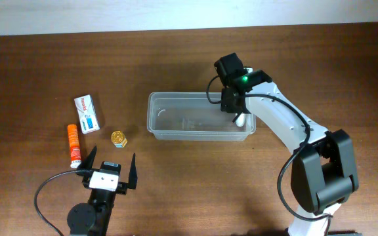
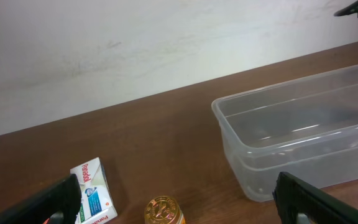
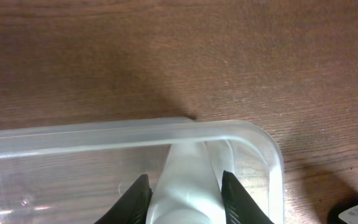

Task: Pack container
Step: 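Lower the bottle into the container, open right gripper, withdraw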

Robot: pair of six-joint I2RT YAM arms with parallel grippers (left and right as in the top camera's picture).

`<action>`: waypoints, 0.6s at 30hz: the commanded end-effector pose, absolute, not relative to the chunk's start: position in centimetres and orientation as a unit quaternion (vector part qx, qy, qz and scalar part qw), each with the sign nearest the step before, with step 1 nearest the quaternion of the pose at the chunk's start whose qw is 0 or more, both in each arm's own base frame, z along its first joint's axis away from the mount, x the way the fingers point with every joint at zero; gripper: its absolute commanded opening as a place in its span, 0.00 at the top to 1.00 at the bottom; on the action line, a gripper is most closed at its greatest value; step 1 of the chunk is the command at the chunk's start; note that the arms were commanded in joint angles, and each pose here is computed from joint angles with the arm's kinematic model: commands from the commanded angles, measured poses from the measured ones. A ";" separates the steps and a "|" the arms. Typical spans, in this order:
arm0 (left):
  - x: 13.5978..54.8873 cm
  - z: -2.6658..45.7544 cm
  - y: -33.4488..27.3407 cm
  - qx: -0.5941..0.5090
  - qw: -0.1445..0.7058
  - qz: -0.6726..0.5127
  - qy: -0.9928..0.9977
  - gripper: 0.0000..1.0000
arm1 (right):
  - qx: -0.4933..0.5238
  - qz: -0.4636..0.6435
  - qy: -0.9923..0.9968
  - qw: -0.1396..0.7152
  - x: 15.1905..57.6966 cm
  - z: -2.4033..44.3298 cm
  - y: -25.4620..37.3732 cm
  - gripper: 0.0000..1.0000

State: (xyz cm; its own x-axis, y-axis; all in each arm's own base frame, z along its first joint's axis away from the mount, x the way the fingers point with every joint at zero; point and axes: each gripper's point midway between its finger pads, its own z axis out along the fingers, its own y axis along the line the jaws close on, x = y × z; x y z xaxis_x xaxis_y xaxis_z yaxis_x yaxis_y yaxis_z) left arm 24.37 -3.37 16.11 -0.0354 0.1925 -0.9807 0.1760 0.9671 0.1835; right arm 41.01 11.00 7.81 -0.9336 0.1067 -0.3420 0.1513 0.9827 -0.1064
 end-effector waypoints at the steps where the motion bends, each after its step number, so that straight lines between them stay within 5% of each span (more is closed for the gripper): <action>1: 24.4 16.0 -3.4 0.135 0.684 0.010 0.717 0.01 | 0.068 -0.064 0.981 0.170 41.0 7.7 10.6 0.68; 18: 24.4 16.0 -3.4 0.135 0.684 0.010 0.717 0.01 | 0.046 -0.032 0.982 0.183 42.1 9.6 12.0 0.40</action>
State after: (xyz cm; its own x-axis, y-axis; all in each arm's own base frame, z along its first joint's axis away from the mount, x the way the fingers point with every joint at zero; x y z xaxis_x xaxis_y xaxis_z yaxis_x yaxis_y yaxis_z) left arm 24.37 -3.37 16.12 -0.0350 0.1924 -0.9807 0.1760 0.9671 0.1835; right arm 41.08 11.53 7.80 -0.9406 0.0817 -0.3295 0.1134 0.9905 -0.0780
